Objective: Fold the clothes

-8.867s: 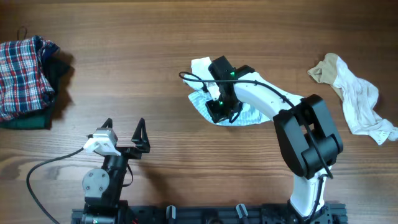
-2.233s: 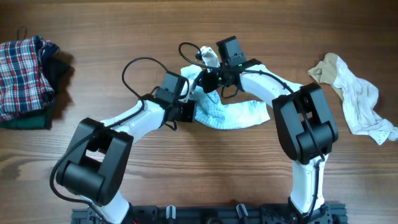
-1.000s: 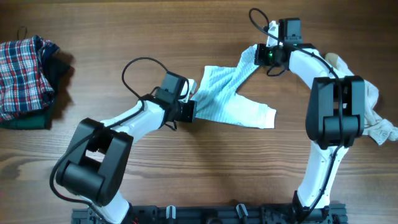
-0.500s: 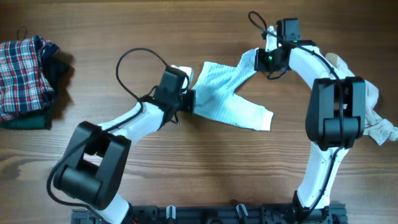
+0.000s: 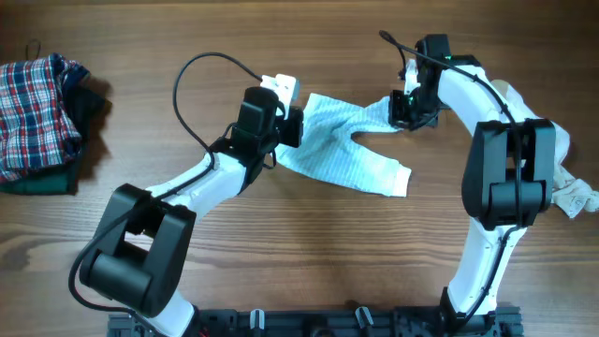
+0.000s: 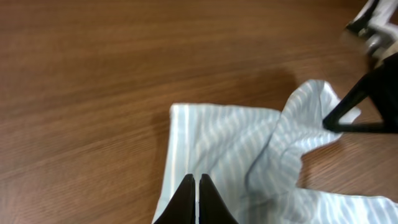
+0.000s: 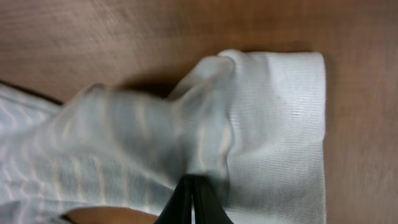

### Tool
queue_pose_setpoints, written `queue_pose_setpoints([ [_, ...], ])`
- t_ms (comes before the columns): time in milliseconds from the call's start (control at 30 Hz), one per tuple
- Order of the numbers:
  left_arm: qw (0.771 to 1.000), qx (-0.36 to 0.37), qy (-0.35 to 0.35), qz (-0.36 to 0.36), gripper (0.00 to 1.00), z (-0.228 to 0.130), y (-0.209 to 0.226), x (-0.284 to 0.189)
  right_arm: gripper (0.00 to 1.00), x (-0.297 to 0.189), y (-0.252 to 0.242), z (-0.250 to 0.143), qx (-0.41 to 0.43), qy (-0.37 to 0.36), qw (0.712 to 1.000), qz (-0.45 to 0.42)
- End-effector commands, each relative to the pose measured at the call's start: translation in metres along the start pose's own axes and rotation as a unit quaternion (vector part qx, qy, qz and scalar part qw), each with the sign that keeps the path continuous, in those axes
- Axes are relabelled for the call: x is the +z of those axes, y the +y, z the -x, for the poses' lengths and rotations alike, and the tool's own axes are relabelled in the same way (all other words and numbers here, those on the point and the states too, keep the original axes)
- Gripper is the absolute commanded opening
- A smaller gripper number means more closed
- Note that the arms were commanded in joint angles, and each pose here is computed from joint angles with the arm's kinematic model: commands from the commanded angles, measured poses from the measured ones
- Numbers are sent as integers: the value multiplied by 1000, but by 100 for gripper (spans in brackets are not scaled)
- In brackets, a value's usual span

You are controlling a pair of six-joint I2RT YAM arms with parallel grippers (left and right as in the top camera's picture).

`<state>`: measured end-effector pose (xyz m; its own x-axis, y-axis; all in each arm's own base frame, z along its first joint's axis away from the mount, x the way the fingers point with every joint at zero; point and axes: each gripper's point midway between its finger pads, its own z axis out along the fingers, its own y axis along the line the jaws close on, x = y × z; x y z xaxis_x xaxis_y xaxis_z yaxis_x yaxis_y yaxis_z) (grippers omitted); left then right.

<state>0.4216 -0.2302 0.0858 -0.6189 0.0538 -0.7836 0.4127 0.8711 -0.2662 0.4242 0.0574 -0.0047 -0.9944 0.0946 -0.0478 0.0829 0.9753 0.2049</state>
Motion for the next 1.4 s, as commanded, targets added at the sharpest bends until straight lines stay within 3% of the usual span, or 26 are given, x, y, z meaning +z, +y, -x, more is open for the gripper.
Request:
queue_pose_setpoints([
  [0,999,26,-16,-27,4,12,-9,-1,4,26,-24,-37,32,72,996,-46],
  [100,997,53,-11,-58,4,16,-21,3,4,25,-24,-41,35,79,995,-47],
  [333,995,76,-26,-63,4,61,-33,-1,4,8,-21,-57,49,104,992,-49],
  [500,992,107,-29,-62,4,62,-33,0,7,-39,-7,-31,27,21,999,-33],
  [533,992,108,-28,-61,4,61,-32,2,11,-56,-2,-25,25,-5,999,-25],
  [567,992,108,-27,-61,4,60,-32,3,24,-74,5,-20,20,-30,999,-14],
  [633,992,107,-25,-62,4,57,-30,7,57,-108,12,-18,13,-72,997,-7],
  [733,991,109,-31,-67,4,58,-32,11,72,-136,17,-22,11,-97,995,-2],
  [833,987,126,-28,-94,4,53,-39,16,72,-148,18,-29,-5,-101,995,-3],
  [900,988,120,8,-96,4,42,-37,30,65,-148,15,-33,-27,-94,995,-14],
  [1000,983,137,78,-95,4,29,-37,44,66,-149,3,-33,-16,-95,995,-33],
  [1100,980,126,140,-70,4,38,-33,56,68,-151,-3,-32,-9,-96,995,-34],
  [1233,976,134,157,-65,4,53,-32,69,69,-151,-5,-33,-7,-94,995,-37],
  [1367,973,140,170,-65,4,42,-30,76,70,-151,-12,-32,-5,-96,994,-55],
])
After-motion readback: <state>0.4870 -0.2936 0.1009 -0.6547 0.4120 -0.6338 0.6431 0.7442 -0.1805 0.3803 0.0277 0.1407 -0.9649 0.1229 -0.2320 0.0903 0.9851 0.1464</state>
